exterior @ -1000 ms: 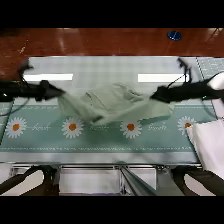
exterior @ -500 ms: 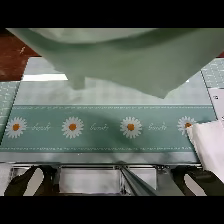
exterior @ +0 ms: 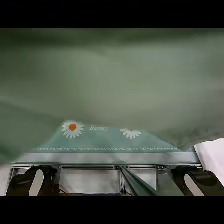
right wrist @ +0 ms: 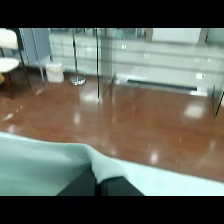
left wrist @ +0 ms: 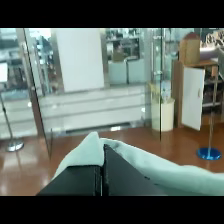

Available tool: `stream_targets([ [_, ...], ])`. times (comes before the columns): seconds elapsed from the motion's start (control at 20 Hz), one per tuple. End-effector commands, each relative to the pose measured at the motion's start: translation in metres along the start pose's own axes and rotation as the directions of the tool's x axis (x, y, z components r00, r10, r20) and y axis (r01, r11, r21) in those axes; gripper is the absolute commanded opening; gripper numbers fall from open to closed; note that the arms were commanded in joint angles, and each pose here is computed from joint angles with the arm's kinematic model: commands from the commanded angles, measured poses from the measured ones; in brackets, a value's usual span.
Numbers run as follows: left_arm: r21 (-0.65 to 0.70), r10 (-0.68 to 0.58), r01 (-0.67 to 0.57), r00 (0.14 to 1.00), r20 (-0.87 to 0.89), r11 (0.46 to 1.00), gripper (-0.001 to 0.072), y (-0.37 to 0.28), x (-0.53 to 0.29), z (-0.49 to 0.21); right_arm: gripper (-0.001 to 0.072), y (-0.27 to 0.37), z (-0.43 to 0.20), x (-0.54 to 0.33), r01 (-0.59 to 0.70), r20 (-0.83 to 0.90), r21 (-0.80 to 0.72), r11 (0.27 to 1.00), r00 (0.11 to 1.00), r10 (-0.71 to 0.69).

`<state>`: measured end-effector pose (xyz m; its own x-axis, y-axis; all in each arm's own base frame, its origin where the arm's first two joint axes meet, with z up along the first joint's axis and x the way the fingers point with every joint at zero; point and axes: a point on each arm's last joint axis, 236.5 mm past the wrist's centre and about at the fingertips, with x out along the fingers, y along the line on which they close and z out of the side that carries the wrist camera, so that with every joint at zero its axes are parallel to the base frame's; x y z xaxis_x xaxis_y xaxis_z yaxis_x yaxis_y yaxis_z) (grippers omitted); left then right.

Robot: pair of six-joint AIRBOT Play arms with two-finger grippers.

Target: Fold the shirts.

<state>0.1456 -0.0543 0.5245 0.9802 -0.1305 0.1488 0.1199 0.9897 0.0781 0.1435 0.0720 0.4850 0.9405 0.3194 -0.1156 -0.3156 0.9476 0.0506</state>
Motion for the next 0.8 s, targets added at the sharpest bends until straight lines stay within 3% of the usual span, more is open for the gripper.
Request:
stream_targets([
  [0.0, -0.043, -0.005, -0.001, 0.99, -0.142, 0.999, 0.0017, 0.013, 0.003, -0.041, 0.002, -0.012, -0.046, 0.016, 0.033, -0.174, 0.042, 0.999, 0.984, -0.026],
  [0.1, -0.095, -0.054, 0.026, 0.95, -0.308, 0.995, 0.0017, 0.011, 0.029, -0.097, 0.002, -0.021, -0.083, 0.044, 0.043, -0.293, 0.073, 0.996, 0.956, -0.02],
  [0.3, -0.222, -0.159, 0.027, 0.781, -0.604, 0.975, 0.0017, 0.006, 0.085, -0.237, 0.0019, -0.046, -0.177, 0.117, 0.096, -0.493, 0.145, 0.985, 0.87, -0.012],
  [0.55, -0.305, -0.199, -0.07, 0.618, -0.761, 0.95, 0.0017, 0.023, 0.178, -0.384, 0.0019, -0.095, -0.283, 0.229, 0.188, -0.673, 0.174, 0.967, 0.739, -0.023],
  [0.75, -0.41, -0.285, -0.151, 0.51, -0.812, 0.899, 0.0017, 0.02, 0.24, -0.478, 0.002, -0.136, -0.353, 0.311, 0.251, -0.717, 0.334, 0.909, 0.693, 0.072],
])
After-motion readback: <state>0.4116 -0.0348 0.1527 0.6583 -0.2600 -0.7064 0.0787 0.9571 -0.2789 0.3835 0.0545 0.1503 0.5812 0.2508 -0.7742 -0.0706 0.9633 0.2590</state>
